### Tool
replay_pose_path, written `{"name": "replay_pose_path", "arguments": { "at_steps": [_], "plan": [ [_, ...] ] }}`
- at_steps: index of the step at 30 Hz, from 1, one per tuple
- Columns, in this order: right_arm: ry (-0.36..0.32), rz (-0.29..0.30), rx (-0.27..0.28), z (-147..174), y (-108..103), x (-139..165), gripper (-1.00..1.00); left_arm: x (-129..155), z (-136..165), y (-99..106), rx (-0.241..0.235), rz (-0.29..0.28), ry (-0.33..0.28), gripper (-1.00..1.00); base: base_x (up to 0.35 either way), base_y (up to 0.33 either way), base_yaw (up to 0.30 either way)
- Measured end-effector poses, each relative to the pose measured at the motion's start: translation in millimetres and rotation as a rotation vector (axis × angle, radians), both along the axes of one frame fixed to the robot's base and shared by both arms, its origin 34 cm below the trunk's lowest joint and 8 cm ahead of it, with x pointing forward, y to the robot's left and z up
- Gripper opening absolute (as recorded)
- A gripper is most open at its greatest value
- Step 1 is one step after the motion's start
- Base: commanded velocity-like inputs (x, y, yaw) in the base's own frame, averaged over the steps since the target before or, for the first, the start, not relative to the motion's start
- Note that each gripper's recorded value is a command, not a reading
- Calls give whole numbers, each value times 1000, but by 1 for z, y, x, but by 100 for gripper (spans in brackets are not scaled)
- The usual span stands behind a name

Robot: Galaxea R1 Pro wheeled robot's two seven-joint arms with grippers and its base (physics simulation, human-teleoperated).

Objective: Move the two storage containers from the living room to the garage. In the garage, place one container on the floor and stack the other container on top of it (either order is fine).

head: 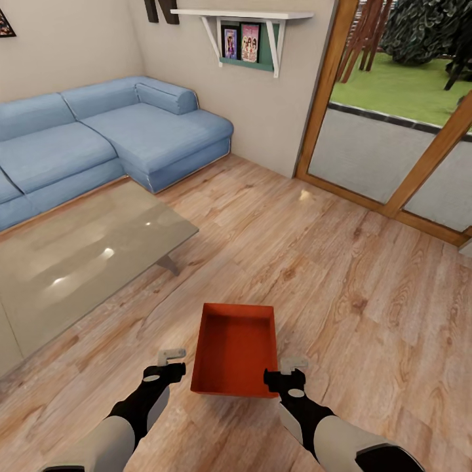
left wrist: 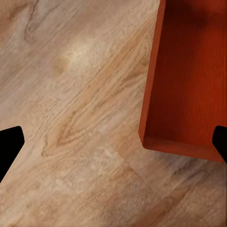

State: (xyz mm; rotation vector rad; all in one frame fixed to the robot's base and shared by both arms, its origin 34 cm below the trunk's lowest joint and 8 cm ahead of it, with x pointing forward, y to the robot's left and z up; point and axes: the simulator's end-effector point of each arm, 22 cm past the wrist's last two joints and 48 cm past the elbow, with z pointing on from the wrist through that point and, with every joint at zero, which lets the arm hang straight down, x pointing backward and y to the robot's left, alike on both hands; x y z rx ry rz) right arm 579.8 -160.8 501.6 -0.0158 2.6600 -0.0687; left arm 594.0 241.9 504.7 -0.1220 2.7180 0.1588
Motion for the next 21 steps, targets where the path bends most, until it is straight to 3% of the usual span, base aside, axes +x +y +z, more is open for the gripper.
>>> {"name": "replay_pose_path", "arguments": {
  "at_steps": [5,11,21],
  "plan": [
    [8,0,-1,-2,-1,-4,100,0,0,-17,-21,-9,0,100,17,0,0],
    [-9,-6,1,-1,-1,-3,100,4,3,-48,-29,-113,-12,100,2,0,0],
    [2,-1,-2,-4,-2,-12,100,-2,0,-49,-22,-150,-1,100,0,0,0]
  ]
}}
